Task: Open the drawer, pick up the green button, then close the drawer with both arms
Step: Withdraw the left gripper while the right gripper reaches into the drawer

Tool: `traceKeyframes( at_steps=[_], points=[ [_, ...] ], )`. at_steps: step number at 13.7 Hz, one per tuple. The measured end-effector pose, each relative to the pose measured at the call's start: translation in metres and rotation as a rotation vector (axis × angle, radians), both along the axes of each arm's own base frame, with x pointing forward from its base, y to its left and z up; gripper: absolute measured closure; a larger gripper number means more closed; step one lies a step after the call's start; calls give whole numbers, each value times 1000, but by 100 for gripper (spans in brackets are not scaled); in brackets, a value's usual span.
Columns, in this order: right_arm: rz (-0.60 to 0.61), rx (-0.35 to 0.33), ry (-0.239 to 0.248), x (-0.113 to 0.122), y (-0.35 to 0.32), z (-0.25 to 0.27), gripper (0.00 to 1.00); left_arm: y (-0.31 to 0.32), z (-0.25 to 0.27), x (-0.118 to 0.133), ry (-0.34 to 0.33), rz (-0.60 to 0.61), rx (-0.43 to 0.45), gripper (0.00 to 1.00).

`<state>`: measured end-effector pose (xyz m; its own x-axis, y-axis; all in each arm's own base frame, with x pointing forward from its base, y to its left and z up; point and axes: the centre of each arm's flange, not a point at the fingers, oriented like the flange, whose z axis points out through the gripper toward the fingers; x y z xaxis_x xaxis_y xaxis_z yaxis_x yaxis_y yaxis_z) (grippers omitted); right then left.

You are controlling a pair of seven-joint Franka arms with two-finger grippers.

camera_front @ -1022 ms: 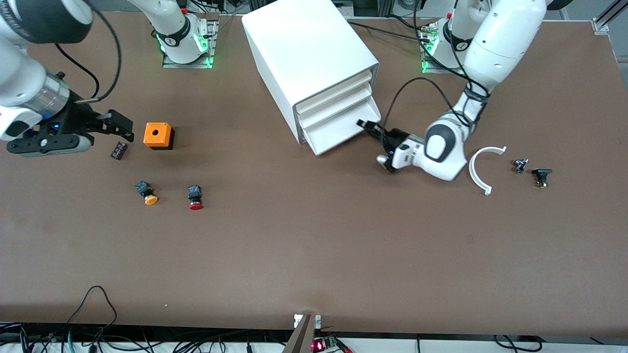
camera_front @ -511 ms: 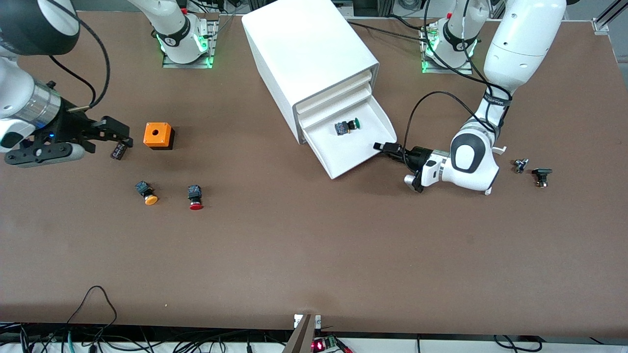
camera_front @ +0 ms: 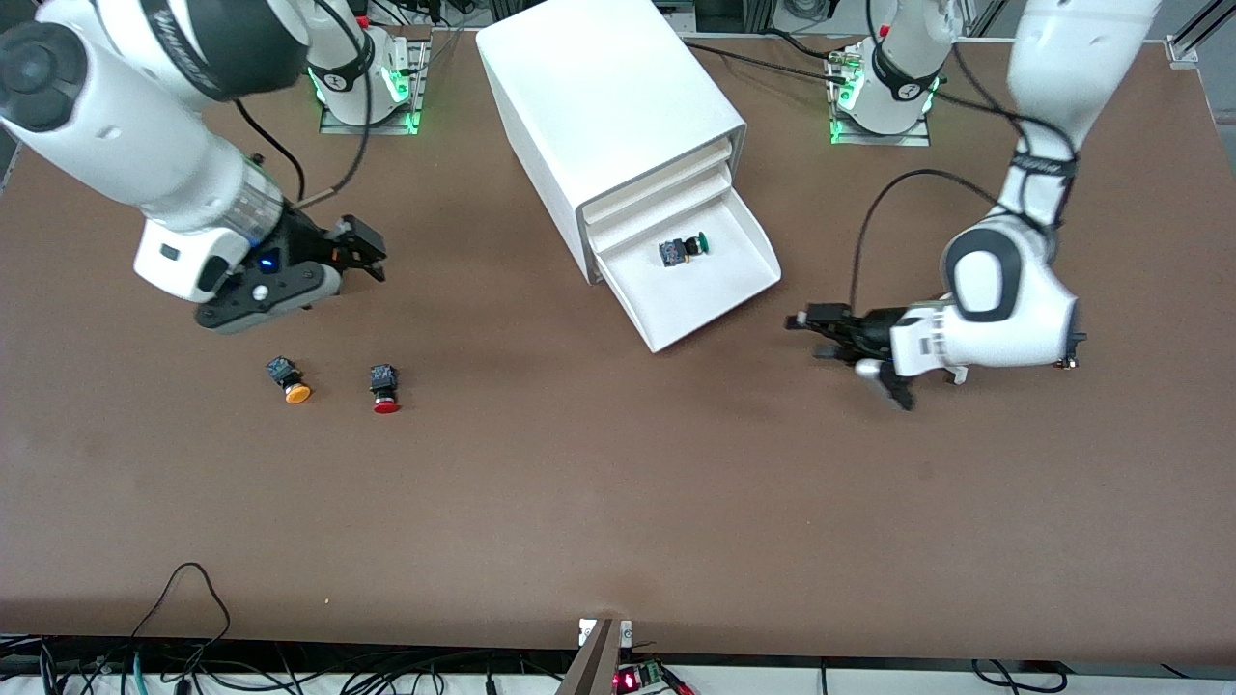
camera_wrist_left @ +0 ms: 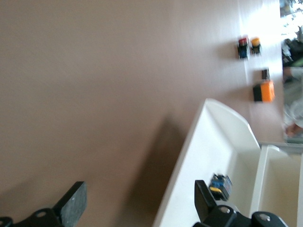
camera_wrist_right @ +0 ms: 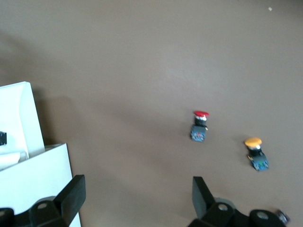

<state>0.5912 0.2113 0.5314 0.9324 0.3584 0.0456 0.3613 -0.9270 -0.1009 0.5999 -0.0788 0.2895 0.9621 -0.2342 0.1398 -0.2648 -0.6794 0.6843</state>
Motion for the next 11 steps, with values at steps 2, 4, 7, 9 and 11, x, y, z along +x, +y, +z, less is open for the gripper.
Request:
traceKeyframes(
  at_steps=[2, 4, 7, 9, 11],
  points=[
    [51, 0, -5, 1, 30, -19, 0, 61, 57, 6, -104, 88, 23, 0],
    [123, 2, -14, -7, 76, -38, 0, 84, 97, 1, -178, 55, 112, 0],
    [279, 17, -58, -27, 150, -66, 0, 97, 155, -10, -265, -67, 318, 0],
    [390, 27, -88, -40, 186, -75, 0, 114, 196, -18, -245, -88, 455, 0],
    [544, 37, -107, -54, 217, -80, 0, 126, 234, -24, -187, -50, 592, 0]
  ],
)
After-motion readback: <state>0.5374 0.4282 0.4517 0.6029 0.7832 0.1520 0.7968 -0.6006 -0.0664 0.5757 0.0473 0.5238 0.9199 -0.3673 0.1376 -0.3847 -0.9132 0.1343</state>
